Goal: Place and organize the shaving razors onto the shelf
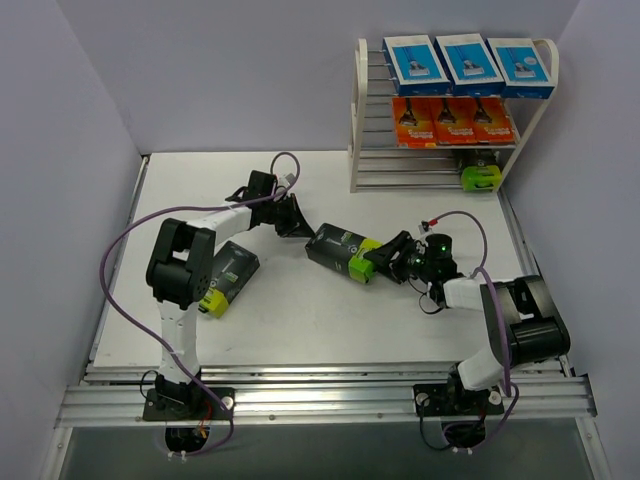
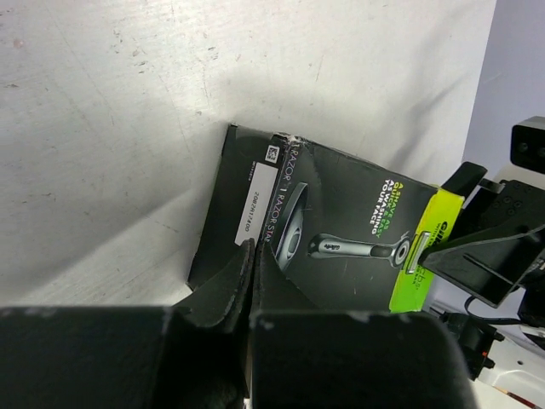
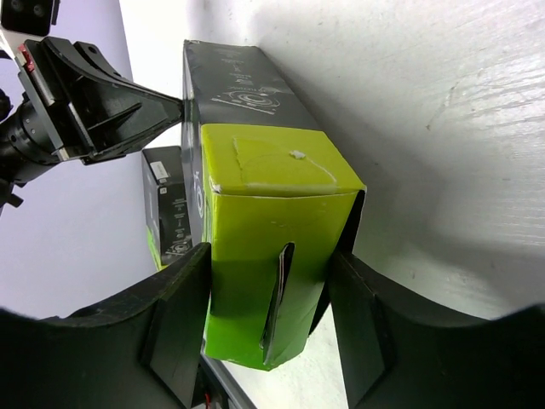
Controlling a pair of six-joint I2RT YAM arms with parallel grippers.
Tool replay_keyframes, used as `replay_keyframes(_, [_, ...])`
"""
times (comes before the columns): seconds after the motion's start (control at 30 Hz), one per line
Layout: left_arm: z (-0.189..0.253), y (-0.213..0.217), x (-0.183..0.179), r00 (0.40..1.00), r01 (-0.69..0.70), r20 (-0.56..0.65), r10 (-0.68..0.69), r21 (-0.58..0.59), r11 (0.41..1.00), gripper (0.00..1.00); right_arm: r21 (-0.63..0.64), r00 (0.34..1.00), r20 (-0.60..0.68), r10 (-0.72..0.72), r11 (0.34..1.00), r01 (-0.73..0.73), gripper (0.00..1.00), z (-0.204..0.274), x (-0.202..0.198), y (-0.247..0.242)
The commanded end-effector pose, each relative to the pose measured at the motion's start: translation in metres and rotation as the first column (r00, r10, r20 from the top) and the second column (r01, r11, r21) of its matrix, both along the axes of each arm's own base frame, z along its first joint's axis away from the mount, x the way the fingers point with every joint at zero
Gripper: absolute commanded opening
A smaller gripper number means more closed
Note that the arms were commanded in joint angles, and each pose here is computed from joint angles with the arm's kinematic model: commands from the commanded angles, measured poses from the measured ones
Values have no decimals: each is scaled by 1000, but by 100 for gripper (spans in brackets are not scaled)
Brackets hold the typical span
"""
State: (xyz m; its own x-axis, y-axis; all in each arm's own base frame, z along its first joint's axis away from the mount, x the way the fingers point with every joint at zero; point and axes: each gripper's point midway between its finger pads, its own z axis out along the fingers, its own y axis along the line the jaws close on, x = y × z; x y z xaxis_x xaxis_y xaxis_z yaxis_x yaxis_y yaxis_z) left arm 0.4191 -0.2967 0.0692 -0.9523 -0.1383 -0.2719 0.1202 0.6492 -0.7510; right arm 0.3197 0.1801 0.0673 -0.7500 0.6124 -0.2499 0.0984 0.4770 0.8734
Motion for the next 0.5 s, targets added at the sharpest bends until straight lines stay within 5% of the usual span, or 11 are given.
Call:
replay_keyframes(0.0, [10,-9,-23,997,68,-29,-67,26,997,2,88,965,227,132,984,-155,0,74,5,31])
replay_keyframes(0.47, [41,40,9,998,-39,49,37,53,998,2,116,971,221,96,985,-124,0,69,4,25])
